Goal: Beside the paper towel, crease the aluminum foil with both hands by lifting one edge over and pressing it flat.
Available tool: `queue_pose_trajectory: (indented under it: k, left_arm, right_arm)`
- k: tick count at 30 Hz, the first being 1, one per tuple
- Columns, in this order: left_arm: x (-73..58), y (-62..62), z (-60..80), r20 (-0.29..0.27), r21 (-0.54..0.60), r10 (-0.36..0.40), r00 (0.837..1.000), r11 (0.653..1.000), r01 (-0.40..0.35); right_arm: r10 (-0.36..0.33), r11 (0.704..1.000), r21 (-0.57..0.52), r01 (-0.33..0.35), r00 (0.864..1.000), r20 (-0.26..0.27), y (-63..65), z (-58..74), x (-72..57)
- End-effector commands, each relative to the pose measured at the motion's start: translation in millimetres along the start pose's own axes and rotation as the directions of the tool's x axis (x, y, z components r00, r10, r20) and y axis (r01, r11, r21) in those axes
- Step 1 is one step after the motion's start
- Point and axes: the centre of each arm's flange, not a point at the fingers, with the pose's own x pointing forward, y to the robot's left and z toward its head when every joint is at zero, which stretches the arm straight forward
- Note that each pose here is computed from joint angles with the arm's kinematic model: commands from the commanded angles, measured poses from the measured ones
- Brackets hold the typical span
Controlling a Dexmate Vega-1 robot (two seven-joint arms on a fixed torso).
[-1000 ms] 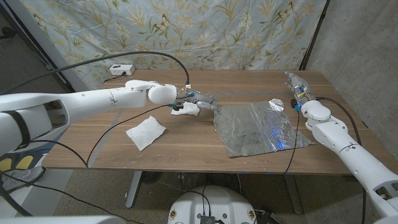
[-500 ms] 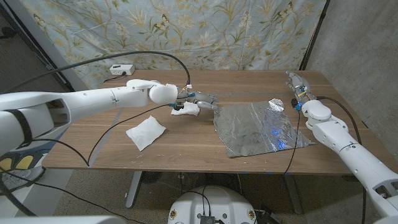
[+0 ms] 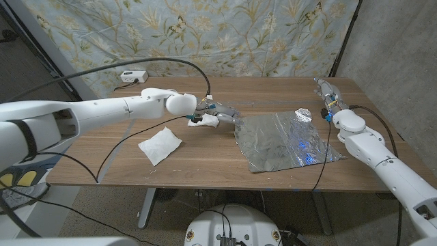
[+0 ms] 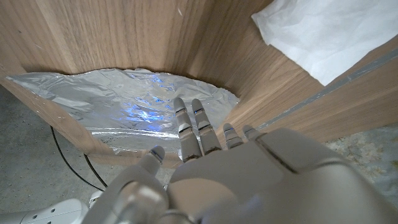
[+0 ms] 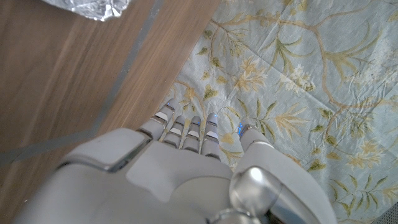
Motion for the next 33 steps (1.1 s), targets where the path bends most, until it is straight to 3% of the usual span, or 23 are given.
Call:
queue_pose_trajectory:
  k: [1,20,33]
  left_arm:
    - [10.7,-7.2,4.8,0.013,-0.004,-0.013,1.0,1.0,0.013]
    - [21.3,-10.8,3.9,0.018,-0.008,-0.017,1.0,1.0,0.017]
    - [27.7,-16.3,2.6,0.021,-0.001,-0.052,0.998,0.999,0.052]
  right_arm:
    - [0.041,0.998,-0.039,-0.042,0.999,-0.023,3.4,-3.4,-4.4]
    - [0.038,0.985,-0.169,-0.046,0.998,-0.049,1.3,0.8,-13.0]
    - [0.035,0.987,-0.155,-0.044,0.998,-0.059,-0.8,-4.0,-17.2]
